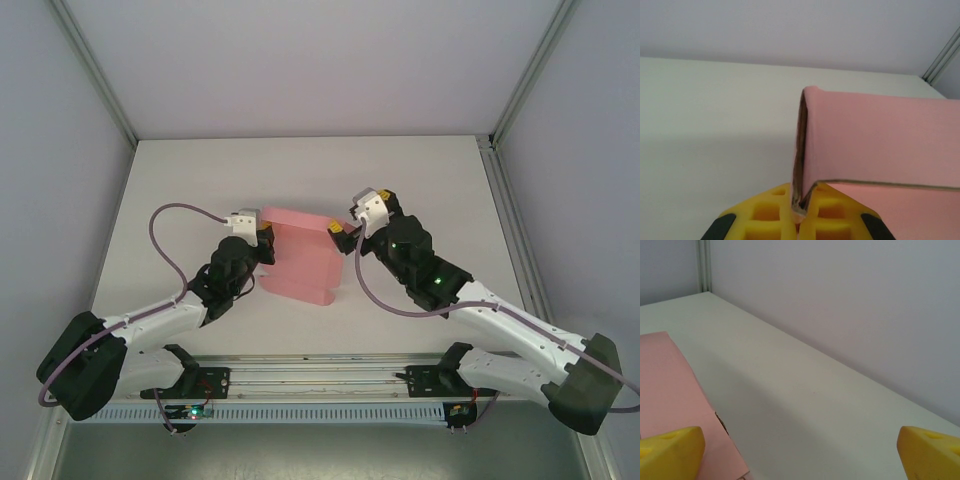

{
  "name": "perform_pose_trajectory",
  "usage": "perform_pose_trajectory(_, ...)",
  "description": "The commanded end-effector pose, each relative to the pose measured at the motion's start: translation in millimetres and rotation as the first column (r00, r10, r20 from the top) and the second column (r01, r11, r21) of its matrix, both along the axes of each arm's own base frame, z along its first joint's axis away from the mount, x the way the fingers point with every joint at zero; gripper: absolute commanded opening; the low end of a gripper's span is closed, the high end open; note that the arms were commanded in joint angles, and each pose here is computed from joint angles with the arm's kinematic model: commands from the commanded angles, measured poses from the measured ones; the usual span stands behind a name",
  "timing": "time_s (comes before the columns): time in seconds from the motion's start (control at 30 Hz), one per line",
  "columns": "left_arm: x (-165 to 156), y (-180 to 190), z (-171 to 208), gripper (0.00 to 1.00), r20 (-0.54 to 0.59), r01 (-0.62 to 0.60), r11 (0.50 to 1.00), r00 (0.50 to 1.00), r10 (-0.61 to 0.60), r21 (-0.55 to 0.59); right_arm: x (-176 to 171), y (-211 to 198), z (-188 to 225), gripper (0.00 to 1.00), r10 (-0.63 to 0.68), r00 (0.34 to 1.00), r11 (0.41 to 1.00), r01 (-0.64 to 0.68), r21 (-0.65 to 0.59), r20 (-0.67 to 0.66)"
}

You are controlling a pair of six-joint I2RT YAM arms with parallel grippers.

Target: Assemble paper box

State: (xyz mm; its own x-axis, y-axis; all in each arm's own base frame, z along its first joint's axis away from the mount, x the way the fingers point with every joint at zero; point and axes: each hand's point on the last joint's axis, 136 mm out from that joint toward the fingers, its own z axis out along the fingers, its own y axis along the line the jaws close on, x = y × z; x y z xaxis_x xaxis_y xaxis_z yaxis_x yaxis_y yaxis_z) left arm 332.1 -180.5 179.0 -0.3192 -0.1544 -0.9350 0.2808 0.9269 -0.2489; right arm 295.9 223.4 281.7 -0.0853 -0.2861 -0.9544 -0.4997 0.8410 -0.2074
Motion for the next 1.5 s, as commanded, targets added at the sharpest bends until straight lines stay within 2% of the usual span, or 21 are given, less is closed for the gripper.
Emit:
perform_pose_trajectory(0.0,4.6,-11.7,20.5,0.0,0.03,0.043,0.999,0.999,-0.042,-0.024,0.9,-12.4,6.0,0.98,-0.007,0.999,0.999,0.009,0.044,-0.047)
perform_pose_trajectory(0.17,9.6,-9.4,0.8,0.0,-0.021,0.025,1.0,0.999,-0.025,0.01,-21.7,-25.7,-0.7,0.98,0.139,0.978,0.983,-0.117,0.141,-0.154)
perform_pose_trajectory(0.33,13.5,-16.5,0.2,0.0,-0.065,0.059,0.998,0.996,-0.058,0.007,-37.6,-28.5,-17.8,0.98,0.24,0.946,0.96,-0.198,0.197,-0.219)
perform_pose_trajectory(0.57,17.3,-19.2,0.1,0.0,-0.093,0.076,0.997,0.993,-0.076,-0.006,-27.9,-32.4,-50.9,0.98,0.242,0.905,0.967,-0.194,0.166,-0.351)
perform_pose_trajectory(0.6,15.8,-22.4,-0.3,0.0,-0.088,0.099,0.995,0.991,-0.099,-0.011,-23.9,-35.3,-52.0,0.94,0.233,0.904,0.968,-0.18,0.174,-0.358)
perform_pose_trajectory(0.67,9.0,-33.0,0.2,0.0,-0.061,0.182,0.983,0.981,-0.183,-0.016,-17.6,-38.8,-49.2,0.8,0.241,0.899,0.962,-0.17,0.216,-0.365)
perform_pose_trajectory(0.7,2.9,-40.6,-0.5,0.0,-0.042,0.242,0.97,0.969,-0.243,-0.015,-13.6,-40.4,-45.6,0.69,0.254,0.897,0.953,-0.169,0.25,-0.361)
perform_pose_trajectory(0.77,-7.1,-52.8,-0.2,0.0,0.003,0.342,0.94,0.94,-0.342,-0.004,-13.8,-38.2,-38.0,0.42,0.331,0.878,0.922,-0.221,0.319,-0.347)
perform_pose_trajectory(0.8,-11.2,-57.7,-0.3,0.0,0.022,0.38,0.925,0.925,-0.379,-0.002,-16.6,-34.6,-33.4,0.37,0.384,0.858,0.898,-0.262,0.353,-0.34)
perform_pose_trajectory(0.9,-14.0,-67.6,4.4,0.0,0.034,0.44,0.898,0.897,-0.44,-0.004,-30.3,-24.4,-31.1,0.31,0.496,0.797,0.849,-0.361,0.386,-0.345)
perform_pose_trajectory(0.97,-13.9,-73.9,8.5,0.0,0.051,0.472,0.882,0.881,-0.471,0.0,-44.9,-15.4,-28.5,0.25,0.59,0.734,0.792,-0.445,0.419,-0.336)
perform_pose_trajectory(1.07,-6.9,-79.4,13.1,0.0,0.077,0.478,0.878,0.876,-0.477,-0.001,-59.1,-8.8,-26.1,0.27,0.662,0.674,0.736,-0.504,0.452,-0.327)
perform_pose_trajectory(1.13,1.3,-80.8,14.6,0.0,0.068,0.464,0.886,0.884,-0.462,-0.01,-60.4,-9.4,-30.8,0.33,0.653,0.678,0.748,-0.504,0.432,-0.338)
perform_pose_trajectory(1.2,5.3,-84.6,17.2,0.0,0.067,0.469,0.883,0.882,-0.467,-0.029,-58.2,-9.9,-36.4,0.35,0.631,0.694,0.767,-0.491,0.413,-0.346)
perform_pose_trajectory(1.33,0.8,-96.5,31.2,0.0,0.13,0.534,0.843,0.842,-0.524,-0.067,-55.3,-6.8,-42.3,0.39,0.622,0.696,0.777,-0.488,0.397,-0.36)
perform_pose_trajectory(1.47,-3.0,-106.2,43.0,0.0,0.166,0.586,0.805,0.806,-0.568,-0.094,-43.5,-8.9,-44.9,0.39,0.578,0.729,0.809,-0.453,0.374,-0.368)
